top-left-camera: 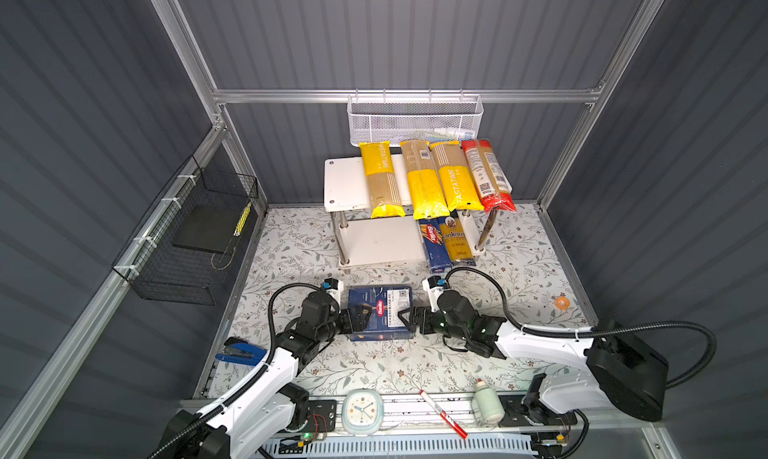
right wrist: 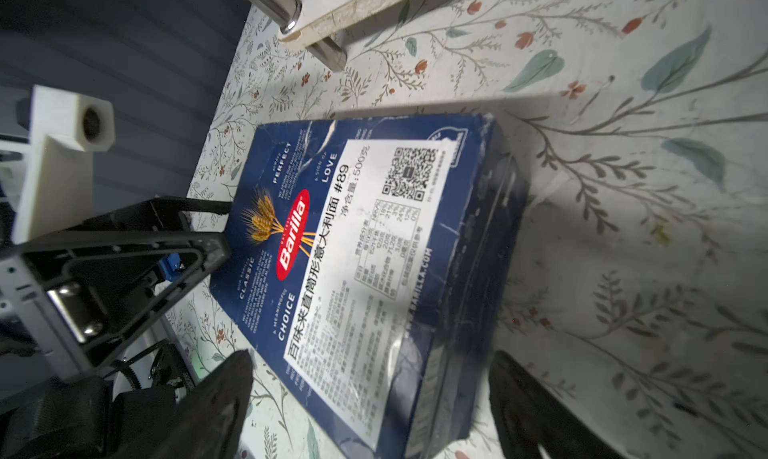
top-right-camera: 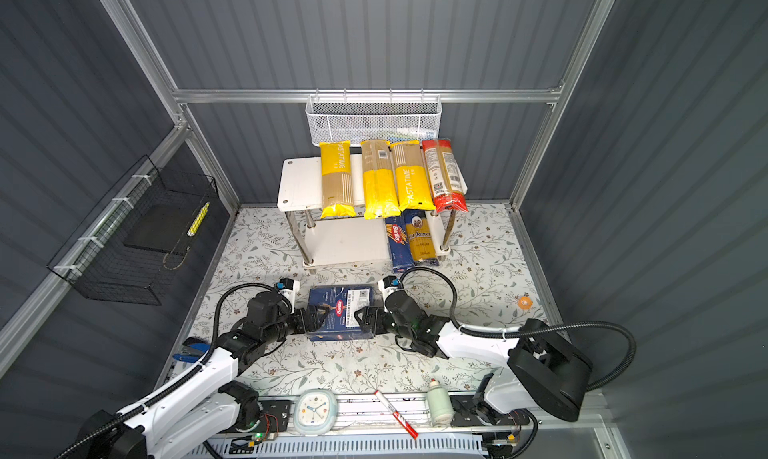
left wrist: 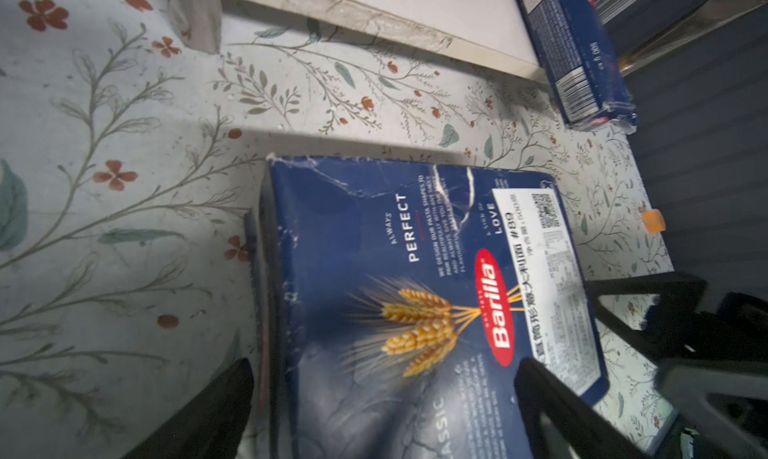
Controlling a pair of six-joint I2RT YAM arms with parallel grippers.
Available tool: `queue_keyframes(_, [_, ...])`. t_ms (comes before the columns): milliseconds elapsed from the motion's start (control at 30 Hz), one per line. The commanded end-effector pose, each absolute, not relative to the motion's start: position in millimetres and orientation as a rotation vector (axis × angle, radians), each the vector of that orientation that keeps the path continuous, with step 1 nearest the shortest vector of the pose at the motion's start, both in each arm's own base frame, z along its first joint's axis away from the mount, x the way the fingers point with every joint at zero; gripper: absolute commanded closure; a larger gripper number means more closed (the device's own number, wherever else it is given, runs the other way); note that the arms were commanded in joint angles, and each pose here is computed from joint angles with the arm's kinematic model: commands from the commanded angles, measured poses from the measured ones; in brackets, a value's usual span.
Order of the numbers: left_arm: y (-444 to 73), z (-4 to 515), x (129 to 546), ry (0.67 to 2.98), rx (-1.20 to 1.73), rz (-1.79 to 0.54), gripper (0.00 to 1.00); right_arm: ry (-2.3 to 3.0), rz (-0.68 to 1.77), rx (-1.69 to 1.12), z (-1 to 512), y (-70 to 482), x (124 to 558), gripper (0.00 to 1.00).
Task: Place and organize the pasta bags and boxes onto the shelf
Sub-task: 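Grasp the box's other end with the left gripper while the right holds it, then lift the Barilla No.89 box with both grippers and carry it toward the shelf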
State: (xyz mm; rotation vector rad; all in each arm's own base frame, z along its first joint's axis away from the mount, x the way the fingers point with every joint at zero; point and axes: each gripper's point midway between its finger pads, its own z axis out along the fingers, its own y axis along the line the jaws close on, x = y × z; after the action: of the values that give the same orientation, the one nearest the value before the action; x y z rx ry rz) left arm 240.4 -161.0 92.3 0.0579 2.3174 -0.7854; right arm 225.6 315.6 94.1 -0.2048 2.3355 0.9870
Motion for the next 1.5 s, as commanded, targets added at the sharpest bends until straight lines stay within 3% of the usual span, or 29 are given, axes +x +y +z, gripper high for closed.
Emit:
queue_keyframes(0, [-168.9, 93.4, 234.1, 2.293, 0.106, -0.849, 0.01, 2.305, 1.036, -0.271, 95.6, 329.3, 223.6, 0.11])
queue_keyframes(633, [-203.0, 123.7, 228.3, 2.166, 0.268, -1.096, 0.01, 2.236, 1.164, -0.331, 112.7, 367.1, 231.0, 0.12])
queue_keyframes(1467, [-223.0, 202.0, 230.1, 1.939, 0.362, -1.254, 0.01, 2.034, 1.273, -0.359, 198.9, 386.0, 239.6, 0.13])
